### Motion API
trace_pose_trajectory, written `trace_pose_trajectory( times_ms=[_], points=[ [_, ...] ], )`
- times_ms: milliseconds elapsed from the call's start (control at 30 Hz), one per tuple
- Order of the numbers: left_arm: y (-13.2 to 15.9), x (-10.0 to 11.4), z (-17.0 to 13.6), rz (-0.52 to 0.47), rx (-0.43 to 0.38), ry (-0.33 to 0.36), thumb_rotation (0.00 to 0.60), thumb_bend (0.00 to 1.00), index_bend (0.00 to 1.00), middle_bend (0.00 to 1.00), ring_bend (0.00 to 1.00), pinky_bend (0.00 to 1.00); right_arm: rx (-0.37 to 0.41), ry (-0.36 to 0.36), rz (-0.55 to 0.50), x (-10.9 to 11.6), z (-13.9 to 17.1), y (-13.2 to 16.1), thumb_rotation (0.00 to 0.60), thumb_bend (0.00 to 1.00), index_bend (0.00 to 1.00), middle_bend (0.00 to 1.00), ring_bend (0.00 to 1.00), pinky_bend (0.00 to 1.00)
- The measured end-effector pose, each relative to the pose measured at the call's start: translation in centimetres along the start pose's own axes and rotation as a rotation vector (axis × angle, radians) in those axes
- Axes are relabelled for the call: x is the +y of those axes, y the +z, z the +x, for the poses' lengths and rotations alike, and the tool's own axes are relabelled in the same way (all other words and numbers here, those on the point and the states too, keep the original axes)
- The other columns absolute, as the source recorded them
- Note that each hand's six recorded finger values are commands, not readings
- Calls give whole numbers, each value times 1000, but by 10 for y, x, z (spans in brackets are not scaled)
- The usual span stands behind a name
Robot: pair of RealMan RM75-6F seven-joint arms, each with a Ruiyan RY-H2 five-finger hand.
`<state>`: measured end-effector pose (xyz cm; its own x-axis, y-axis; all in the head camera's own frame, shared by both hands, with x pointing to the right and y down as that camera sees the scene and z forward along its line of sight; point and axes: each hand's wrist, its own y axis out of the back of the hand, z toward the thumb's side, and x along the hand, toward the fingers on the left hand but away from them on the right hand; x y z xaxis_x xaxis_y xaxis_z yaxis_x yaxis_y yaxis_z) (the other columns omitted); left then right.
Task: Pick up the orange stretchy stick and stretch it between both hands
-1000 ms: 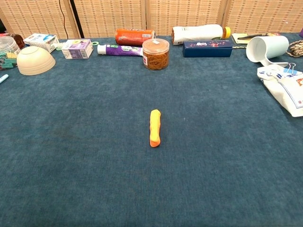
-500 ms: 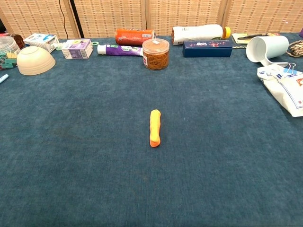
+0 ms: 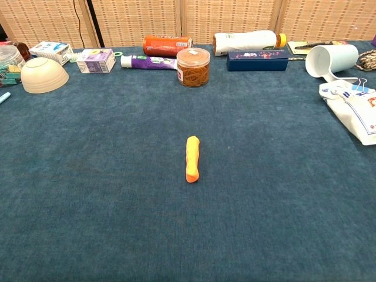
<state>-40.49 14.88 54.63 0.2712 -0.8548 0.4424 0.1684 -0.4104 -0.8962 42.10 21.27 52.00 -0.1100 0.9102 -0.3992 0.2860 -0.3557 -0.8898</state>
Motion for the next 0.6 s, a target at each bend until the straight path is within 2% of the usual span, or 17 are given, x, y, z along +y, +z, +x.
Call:
trace_pose_trajectory(
  times_ms=[367, 600],
  points=[
    [51, -1, 55, 64, -328, -15, 600, 351, 367, 122, 71, 0, -5, 15, 12, 2, 3, 7, 600, 83, 205, 64, 16, 0],
    [82, -7, 75, 86, -456, -27, 600, 354, 363, 122, 61, 0, -11, 14, 20, 3, 1, 9, 600, 83, 205, 64, 16, 0]
  ],
)
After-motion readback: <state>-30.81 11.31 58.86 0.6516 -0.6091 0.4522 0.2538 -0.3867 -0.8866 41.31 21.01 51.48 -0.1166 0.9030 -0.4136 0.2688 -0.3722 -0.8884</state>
